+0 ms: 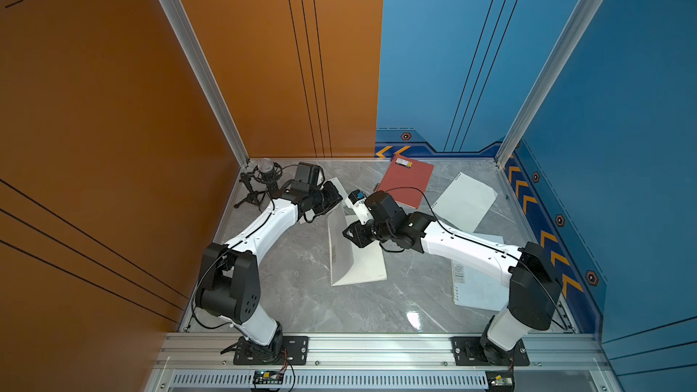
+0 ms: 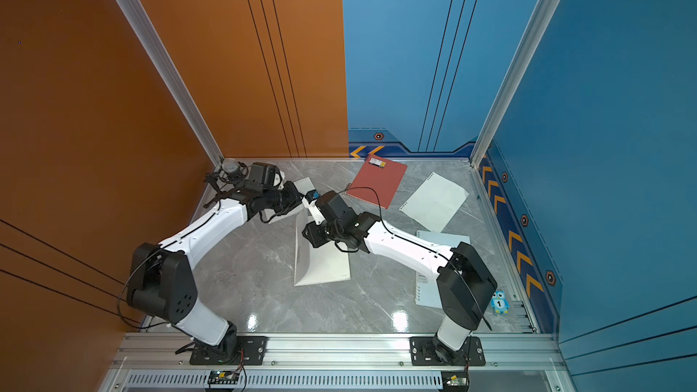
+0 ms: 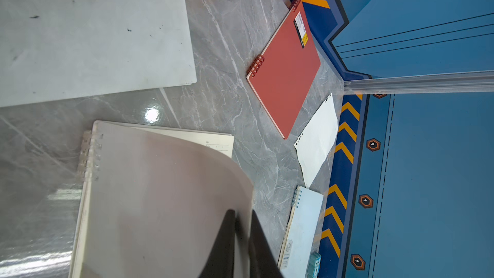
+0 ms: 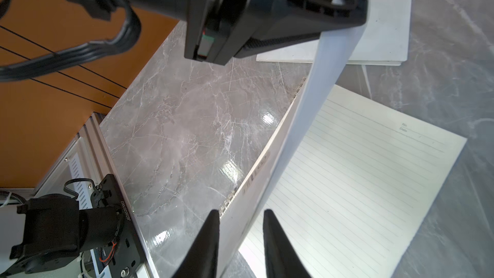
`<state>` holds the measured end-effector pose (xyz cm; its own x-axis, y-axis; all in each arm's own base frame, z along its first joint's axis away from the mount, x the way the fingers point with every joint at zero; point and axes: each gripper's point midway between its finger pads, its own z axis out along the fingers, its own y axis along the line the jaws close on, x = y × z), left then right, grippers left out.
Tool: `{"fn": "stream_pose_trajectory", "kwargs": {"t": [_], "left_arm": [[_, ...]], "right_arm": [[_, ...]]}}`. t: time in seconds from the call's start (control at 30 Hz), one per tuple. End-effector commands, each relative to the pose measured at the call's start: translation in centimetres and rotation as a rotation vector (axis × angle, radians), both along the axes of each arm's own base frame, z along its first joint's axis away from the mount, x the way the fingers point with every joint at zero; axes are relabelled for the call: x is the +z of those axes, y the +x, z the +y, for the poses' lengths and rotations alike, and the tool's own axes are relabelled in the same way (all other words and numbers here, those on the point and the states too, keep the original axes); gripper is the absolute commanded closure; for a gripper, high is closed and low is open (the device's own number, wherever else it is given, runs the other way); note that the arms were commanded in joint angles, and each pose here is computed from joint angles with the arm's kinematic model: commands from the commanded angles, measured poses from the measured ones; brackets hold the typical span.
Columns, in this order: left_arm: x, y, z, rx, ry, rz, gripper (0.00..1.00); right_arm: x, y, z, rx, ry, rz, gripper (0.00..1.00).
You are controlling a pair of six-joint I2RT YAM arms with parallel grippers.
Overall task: Tear off pages from different notebooks
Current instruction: Open the notebook at the center of the board.
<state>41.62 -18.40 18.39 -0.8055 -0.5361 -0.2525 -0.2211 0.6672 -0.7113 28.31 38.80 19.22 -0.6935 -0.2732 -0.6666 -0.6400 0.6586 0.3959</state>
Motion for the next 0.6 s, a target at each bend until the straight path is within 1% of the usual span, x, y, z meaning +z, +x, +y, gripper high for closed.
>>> {"fn": "stream_pose_trajectory", "kwargs": {"t": [0.0, 0.07, 0.1, 0.17, 0.23, 0.27, 0.33, 0.4, 0.5, 0.57], "left_arm": [[1.3, 0.6, -0.6, -0.008, -0.002, -0.03, 0.96], [1.5, 0.6, -0.2, 0.0, 0.002, -0.038, 0.98], [1.5, 0.6, 0.1, 0.008, 0.0, -0.038, 1.0], [1.5, 0.4, 0.7, 0.02, -0.003, -0.034, 1.0], [1.2, 0.3, 1.4, 0.025, -0.008, -0.027, 1.0], [0.9, 0.2, 2.0, 0.034, -0.006, -0.02, 1.0], [0.2, 0.0, 3.1, 0.051, -0.009, -0.002, 1.0], [-0.5, -0.2, 4.5, 0.078, -0.007, 0.015, 1.0], [-0.8, -0.5, 5.8, 0.099, 0.0, 0.017, 1.0], [-0.9, -0.7, 6.5, 0.112, 0.003, 0.015, 1.0]], "right_arm": [[-0.3, -0.8, -1.9, -0.004, -0.006, 0.055, 0.54], [-0.1, -0.9, -2.6, -0.012, 0.01, 0.071, 0.4], [0.0, -1.0, -3.0, -0.013, 0.018, 0.078, 0.38], [0.3, -0.9, -4.0, -0.035, 0.033, 0.081, 0.35], [0.5, -0.6, -5.3, -0.082, 0.053, 0.083, 0.31], [0.3, -0.1, -6.2, -0.127, 0.059, 0.085, 0.29], [-1.0, 0.9, -8.3, -0.243, 0.041, 0.109, 0.27], [-3.5, 1.6, -10.1, -0.36, 0.002, 0.171, 0.27], [-7.4, 1.3, -11.1, -0.442, -0.058, 0.261, 0.27], [-9.3, 1.3, -11.5, -0.482, -0.087, 0.301, 0.28]]}}
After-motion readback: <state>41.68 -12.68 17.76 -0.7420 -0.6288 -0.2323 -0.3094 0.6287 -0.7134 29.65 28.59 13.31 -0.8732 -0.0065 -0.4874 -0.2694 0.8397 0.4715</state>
